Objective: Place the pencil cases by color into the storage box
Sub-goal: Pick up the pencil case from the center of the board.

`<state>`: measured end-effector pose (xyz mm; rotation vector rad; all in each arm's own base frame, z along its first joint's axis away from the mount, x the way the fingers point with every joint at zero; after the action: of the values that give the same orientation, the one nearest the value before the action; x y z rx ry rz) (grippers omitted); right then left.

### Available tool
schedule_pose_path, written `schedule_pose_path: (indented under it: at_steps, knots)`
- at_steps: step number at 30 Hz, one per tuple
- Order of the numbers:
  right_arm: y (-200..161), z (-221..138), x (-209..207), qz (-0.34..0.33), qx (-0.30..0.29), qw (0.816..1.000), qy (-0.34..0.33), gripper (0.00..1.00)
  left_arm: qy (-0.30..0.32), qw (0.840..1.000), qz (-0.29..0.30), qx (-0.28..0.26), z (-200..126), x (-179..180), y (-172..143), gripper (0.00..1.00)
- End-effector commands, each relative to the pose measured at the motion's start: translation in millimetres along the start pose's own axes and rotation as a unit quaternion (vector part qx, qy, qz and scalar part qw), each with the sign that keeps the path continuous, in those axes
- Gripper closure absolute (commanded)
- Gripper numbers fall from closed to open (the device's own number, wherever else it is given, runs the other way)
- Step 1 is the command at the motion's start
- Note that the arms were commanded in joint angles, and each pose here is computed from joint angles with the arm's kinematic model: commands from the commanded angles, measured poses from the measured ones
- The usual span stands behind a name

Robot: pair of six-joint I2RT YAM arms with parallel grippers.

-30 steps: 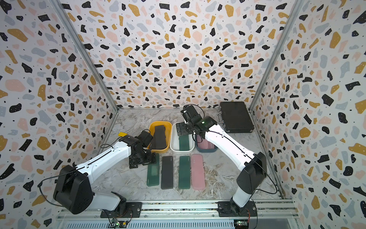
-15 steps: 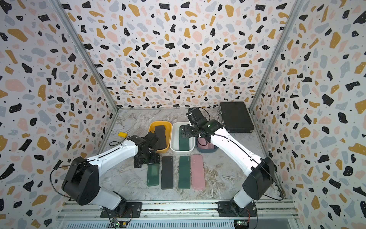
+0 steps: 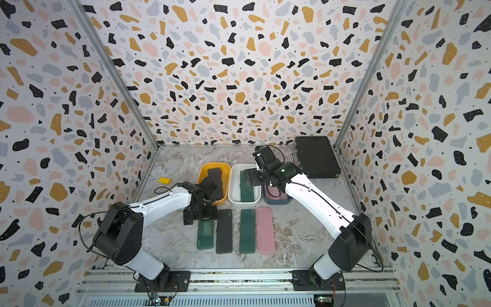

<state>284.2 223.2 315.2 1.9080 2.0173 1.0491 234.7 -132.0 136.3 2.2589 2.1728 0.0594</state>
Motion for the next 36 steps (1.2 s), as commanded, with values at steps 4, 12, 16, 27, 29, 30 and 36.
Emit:
schedule_pose_path:
  at_steps: [4, 12, 16, 27, 29, 30, 36]
  knots:
    - [3.6, -14.3, -0.2, 0.0, -0.018, 1.0, 0.015, 0.09, 0.003, 1.0, -0.003, 0.001, 7.4, -3.1, 4.3, 0.0]
    - [2.1, -13.6, -0.9, 0.002, -0.015, 1.0, 0.017, 0.09, 0.011, 1.0, -0.003, 0.006, 16.3, -3.4, 5.9, 0.01]
    - [1.6, -13.3, -1.1, 0.004, -0.015, 1.0, 0.018, 0.09, 0.017, 1.0, -0.003, 0.011, 20.0, -3.0, 5.2, 0.06]
    - [2.0, -16.3, -1.4, 0.005, -0.018, 1.0, 0.018, 0.09, 0.019, 1.0, -0.001, 0.022, 26.0, -3.1, 4.3, 0.31]
    - [1.9, -17.4, -1.5, 0.005, -0.018, 1.0, 0.018, 0.09, 0.021, 1.0, -0.003, 0.017, 22.5, -1.7, 3.4, 0.33]
    - [2.2, -18.3, -1.4, 0.005, -0.019, 1.0, 0.019, 0.09, 0.022, 1.0, -0.003, 0.016, 20.3, -0.8, 2.2, 0.34]
    - [1.9, -23.3, -1.2, 0.005, -0.02, 0.999, 0.024, 0.09, 0.025, 1.0, -0.005, 0.008, 5.0, 6.5, -8.3, 0.35]
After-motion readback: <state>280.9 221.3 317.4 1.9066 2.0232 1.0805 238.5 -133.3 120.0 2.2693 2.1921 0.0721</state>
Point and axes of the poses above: each gripper's point midway between its finger pads, its own z axis out along the fingers, its own x axis along the line the jaws close on, y = z × x, the point moved 9 cm from there along -z, back along the fingers, and after that the axes turned 13 degrees about z, right-handed, at the moved point
